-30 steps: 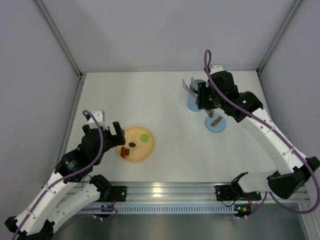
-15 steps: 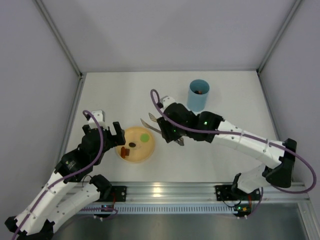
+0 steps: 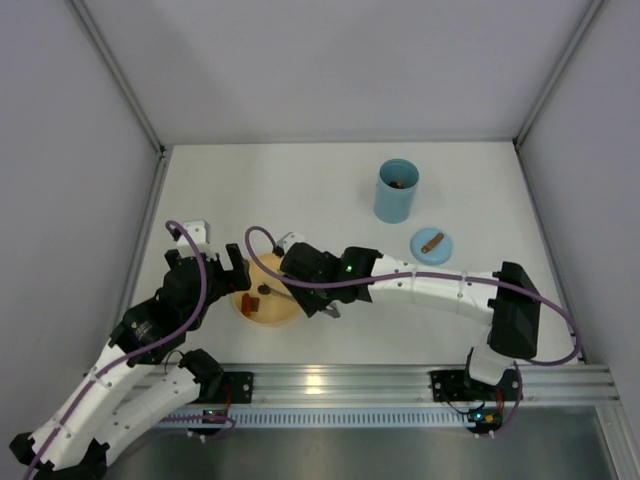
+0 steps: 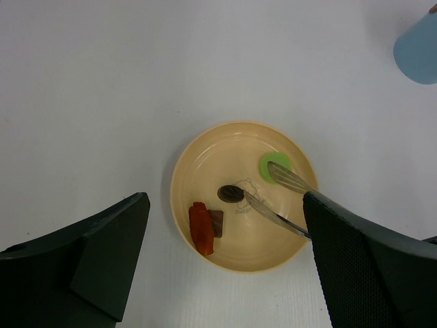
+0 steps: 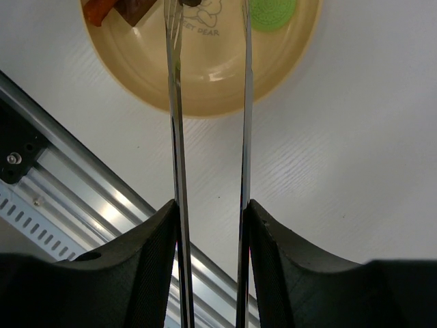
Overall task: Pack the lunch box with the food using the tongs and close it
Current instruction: Pick up the fake food from the plate.
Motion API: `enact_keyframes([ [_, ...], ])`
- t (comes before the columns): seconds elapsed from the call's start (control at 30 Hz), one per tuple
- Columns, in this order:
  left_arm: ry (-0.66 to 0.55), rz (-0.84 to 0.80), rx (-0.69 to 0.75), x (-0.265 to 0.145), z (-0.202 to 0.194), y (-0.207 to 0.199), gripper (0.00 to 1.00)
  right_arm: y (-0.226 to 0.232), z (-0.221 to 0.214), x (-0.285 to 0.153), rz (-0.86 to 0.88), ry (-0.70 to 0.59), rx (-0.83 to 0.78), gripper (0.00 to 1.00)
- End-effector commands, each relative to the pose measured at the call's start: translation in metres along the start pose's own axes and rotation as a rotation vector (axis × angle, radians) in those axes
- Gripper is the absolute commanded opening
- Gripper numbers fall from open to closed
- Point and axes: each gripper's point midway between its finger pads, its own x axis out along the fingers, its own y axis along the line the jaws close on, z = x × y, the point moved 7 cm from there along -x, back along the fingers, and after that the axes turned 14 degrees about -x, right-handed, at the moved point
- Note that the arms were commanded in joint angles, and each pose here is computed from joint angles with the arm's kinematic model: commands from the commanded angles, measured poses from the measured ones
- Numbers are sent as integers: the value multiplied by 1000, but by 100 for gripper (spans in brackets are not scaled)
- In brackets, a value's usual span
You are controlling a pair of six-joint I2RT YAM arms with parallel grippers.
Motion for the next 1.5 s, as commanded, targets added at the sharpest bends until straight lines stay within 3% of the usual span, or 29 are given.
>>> enact_keyframes([
  [0.0, -17, 4, -11, 0, 3, -1, 99, 14, 30, -8, 44, -132, 23, 43],
  [1.2, -23, 2, -14, -1, 3, -1, 99, 31, 32, 33, 58, -74, -5, 39],
  [1.47, -26, 1, -17, -2, 4, -1, 99, 30, 31, 36, 45, -72, -6, 32],
])
